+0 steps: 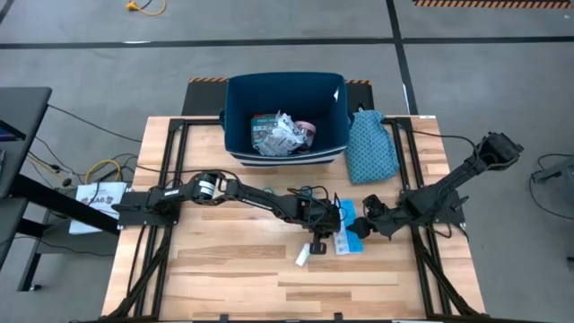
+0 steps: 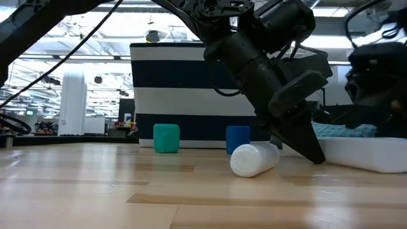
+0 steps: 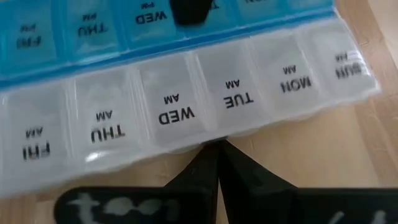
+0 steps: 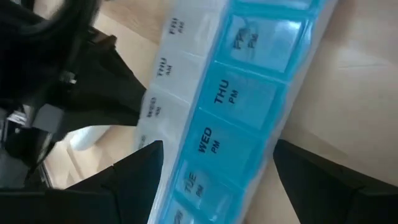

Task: Pick & place medical supplies in basket/bin
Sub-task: Put the pill organizer into the bin

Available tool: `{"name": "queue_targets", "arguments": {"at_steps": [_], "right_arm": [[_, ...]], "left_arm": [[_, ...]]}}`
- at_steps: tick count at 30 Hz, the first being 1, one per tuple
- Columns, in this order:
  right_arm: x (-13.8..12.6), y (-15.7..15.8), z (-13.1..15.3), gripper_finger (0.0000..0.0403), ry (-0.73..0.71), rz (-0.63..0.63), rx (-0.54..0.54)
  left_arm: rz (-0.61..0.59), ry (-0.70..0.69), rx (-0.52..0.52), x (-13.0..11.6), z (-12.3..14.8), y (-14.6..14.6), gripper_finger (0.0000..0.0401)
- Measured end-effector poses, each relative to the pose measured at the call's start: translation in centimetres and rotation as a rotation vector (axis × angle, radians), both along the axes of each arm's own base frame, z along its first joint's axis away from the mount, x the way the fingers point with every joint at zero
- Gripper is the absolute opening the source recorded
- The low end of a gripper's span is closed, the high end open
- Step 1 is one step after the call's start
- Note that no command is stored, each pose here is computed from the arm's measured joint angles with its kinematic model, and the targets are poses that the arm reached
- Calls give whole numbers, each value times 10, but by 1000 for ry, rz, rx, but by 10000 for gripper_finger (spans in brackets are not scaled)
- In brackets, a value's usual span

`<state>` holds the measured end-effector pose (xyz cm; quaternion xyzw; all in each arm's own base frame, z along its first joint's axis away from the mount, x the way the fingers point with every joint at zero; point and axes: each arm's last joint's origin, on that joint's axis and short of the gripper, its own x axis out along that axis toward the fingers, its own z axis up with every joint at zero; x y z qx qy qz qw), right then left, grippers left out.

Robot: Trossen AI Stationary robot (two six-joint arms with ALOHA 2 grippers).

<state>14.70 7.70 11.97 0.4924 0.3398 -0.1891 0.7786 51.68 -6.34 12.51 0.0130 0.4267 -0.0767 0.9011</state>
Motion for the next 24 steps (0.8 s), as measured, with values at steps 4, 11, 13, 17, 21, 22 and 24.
{"name": "queue_targets", "arguments": {"at_steps": [4,11,13,17,21,22,24], "right_arm": [[12,0,-8,295,-16,36,5],[22,5,-12,295,-62,61,42],[25,7,-12,295,-63,79,65],[30,11,-14,295,-98,131,87],[33,13,-15,294,-117,148,107],[32,13,-16,293,-109,144,108],[32,13,-17,286,-103,133,112]], "left_arm": [[-3,3,-4,0,0,0,0],[-15,16,-17,-1,0,-1,0],[-14,-1,-17,0,0,-1,0],[-8,-18,-14,2,0,0,0],[-6,-17,-13,2,0,1,0],[-6,-16,-13,2,0,1,0],[-6,-14,-12,1,0,1,0]]}}
